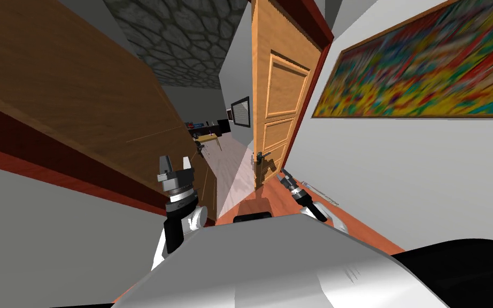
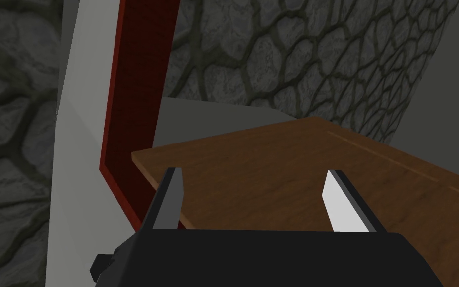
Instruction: Push the door open
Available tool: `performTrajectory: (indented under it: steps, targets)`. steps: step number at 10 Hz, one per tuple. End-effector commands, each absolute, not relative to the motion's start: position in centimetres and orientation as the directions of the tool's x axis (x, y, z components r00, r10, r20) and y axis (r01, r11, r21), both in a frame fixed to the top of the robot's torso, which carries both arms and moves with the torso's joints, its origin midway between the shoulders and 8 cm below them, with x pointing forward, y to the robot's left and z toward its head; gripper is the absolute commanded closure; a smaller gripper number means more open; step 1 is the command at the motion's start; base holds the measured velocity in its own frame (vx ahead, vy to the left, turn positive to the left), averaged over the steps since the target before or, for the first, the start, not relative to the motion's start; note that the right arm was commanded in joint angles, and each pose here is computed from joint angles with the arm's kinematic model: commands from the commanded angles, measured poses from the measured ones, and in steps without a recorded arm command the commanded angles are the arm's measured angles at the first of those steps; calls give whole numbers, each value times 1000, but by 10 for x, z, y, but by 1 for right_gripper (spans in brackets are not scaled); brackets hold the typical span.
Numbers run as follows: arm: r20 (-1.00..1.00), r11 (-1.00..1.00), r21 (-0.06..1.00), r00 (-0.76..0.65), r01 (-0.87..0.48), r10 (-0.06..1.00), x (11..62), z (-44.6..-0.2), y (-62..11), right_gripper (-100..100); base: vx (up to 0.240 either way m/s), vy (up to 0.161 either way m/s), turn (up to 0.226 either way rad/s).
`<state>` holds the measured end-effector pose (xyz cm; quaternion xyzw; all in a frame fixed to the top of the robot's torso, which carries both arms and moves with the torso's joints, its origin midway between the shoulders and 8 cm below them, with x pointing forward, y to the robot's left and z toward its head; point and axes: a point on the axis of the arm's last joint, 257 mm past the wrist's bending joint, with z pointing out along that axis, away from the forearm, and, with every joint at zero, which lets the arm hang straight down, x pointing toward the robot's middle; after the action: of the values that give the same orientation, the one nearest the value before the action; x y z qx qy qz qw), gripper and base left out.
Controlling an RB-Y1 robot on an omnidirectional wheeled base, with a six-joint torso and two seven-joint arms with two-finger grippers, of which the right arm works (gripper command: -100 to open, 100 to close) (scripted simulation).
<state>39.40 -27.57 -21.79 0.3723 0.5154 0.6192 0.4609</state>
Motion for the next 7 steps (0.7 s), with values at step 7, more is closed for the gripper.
performTrajectory:
  steps: [7]
  targets:
    - [-6,-15,998,-360,-54,933,381,-273,-293,-100,188,-94,94]
